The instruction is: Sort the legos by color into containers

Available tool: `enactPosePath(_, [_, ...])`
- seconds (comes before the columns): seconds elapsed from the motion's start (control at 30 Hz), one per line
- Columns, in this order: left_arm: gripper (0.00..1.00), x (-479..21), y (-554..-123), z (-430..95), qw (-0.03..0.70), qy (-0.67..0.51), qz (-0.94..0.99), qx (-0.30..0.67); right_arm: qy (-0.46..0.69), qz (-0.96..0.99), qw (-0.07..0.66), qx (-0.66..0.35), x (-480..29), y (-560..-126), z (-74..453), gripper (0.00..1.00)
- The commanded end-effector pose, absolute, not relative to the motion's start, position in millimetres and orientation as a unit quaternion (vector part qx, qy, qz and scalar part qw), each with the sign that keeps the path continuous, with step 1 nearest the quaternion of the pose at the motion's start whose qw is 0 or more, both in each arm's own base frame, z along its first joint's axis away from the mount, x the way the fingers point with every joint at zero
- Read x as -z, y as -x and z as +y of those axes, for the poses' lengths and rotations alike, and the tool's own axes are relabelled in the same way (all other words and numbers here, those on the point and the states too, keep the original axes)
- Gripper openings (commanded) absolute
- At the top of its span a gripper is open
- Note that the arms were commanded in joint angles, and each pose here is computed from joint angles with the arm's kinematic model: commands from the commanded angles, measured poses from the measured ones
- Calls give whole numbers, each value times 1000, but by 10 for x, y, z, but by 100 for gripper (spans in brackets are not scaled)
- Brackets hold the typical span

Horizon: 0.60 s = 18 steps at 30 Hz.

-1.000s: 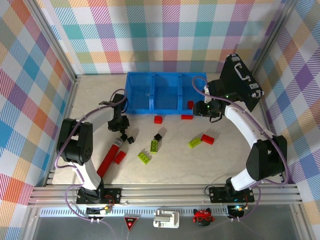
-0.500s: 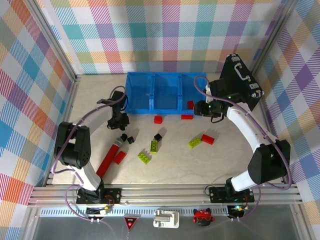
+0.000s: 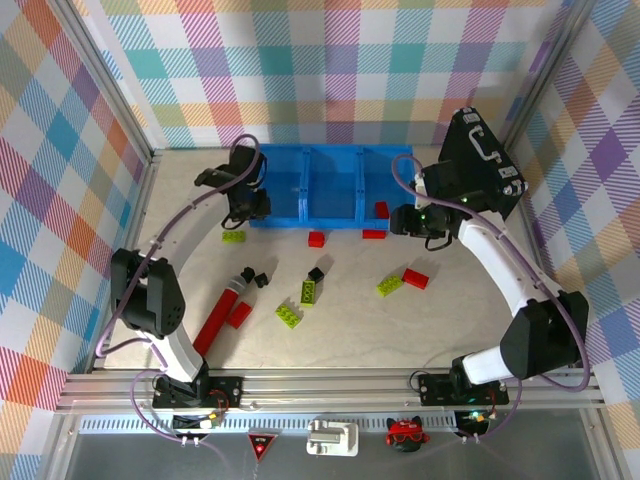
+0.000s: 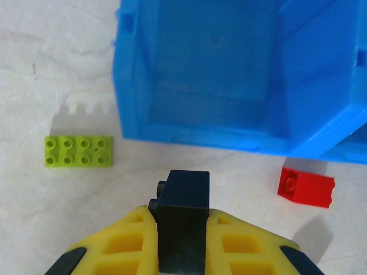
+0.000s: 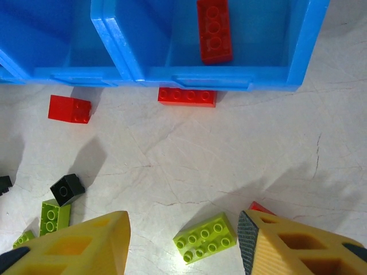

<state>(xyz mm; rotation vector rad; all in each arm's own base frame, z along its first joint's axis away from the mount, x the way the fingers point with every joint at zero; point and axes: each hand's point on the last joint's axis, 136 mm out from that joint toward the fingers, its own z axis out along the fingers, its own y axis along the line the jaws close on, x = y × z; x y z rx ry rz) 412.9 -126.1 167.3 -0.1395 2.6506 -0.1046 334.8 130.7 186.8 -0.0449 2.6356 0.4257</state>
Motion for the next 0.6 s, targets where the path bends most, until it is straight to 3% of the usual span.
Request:
enactPosePath(0.0, [17,-1528,-4258,-1347,227,28,973,28,13,961,229,-152,-1875,-3259,1267,54])
enactPosePath(0.57, [17,-1004,-5032,-1638,221,6,975,5,8,963,231,-139,-1940,-3094,1165,55])
